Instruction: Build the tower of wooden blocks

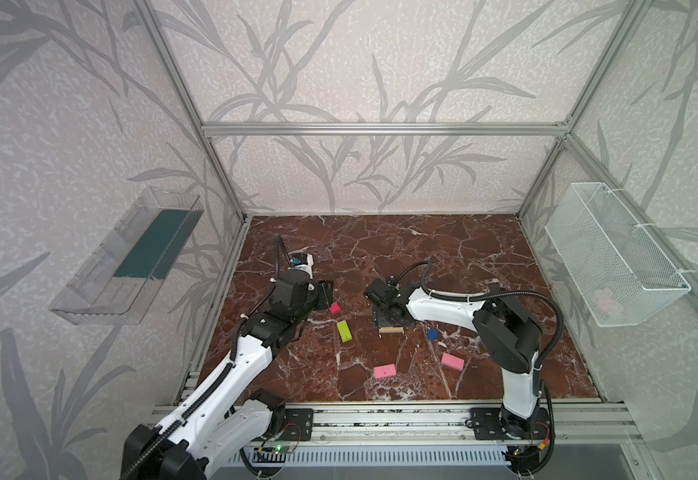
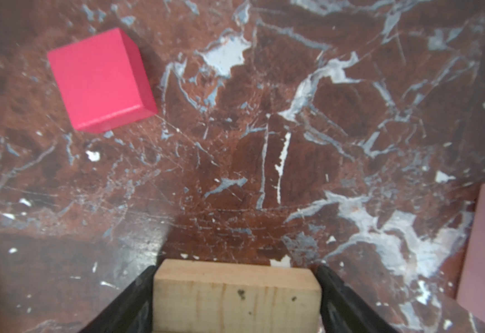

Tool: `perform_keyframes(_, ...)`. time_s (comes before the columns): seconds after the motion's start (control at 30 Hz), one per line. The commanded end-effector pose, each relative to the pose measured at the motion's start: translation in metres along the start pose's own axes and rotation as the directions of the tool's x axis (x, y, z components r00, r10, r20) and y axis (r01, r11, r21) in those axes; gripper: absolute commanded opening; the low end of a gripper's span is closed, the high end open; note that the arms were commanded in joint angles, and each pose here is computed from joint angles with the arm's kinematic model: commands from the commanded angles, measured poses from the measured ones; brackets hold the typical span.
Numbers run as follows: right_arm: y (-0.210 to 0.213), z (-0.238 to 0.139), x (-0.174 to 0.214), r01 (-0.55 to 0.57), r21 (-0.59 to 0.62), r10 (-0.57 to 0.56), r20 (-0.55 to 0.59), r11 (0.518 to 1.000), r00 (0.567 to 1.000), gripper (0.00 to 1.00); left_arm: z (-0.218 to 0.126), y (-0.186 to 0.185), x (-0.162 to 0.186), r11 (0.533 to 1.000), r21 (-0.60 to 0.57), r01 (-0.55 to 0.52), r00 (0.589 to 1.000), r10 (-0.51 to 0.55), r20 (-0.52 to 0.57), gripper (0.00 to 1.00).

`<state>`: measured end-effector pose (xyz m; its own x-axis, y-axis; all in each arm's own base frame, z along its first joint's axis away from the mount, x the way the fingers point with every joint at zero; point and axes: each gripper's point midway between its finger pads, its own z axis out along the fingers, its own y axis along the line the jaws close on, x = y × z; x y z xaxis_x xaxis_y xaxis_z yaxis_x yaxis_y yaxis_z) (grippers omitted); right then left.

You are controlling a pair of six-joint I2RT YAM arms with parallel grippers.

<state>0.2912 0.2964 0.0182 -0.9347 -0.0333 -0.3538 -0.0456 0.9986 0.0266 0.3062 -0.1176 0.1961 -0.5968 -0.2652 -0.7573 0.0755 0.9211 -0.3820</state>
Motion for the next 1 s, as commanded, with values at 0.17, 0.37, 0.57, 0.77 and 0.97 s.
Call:
perform_keyframes(0.17, 0.0, -0.014, -0.002, -0.007, -0.006, 0.007, 0.009, 1.0, 1.0, 0.93, -0.003, -0.001, -0.002, 1.0, 0.01, 0.007, 1.0, -0.007, 0.016, 0.49)
perform_keyframes(0.37, 0.005, -0.03, -0.014, -0.018, -0.044, 0.02, 0.047, 0.999, 0.999, 0.98, -0.002, 0.0, -0.002, 1.0, 0.011, 0.008, 1.0, -0.008, 0.014, 0.49)
perform_keyframes(0.57, 0.003, -0.055, -0.021, -0.025, -0.092, 0.034, 0.099, 0.995, 0.995, 0.98, 0.0, -0.006, 0.0, 0.999, 0.038, 0.029, 1.0, -0.03, 0.001, 0.49)
perform_keyframes(0.77, -0.013, -0.085, -0.028, -0.038, -0.153, 0.067, 0.19, 0.988, 0.98, 0.98, 0.011, -0.026, 0.009, 0.988, 0.146, 0.047, 0.997, -0.037, -0.069, 0.36)
perform_keyframes(0.97, -0.035, -0.102, -0.026, -0.035, -0.232, 0.098, 0.263, 0.972, 0.96, 0.76, 0.026, -0.04, 0.036, 0.975, 0.19, 0.118, 0.971, -0.074, -0.225, 0.01)
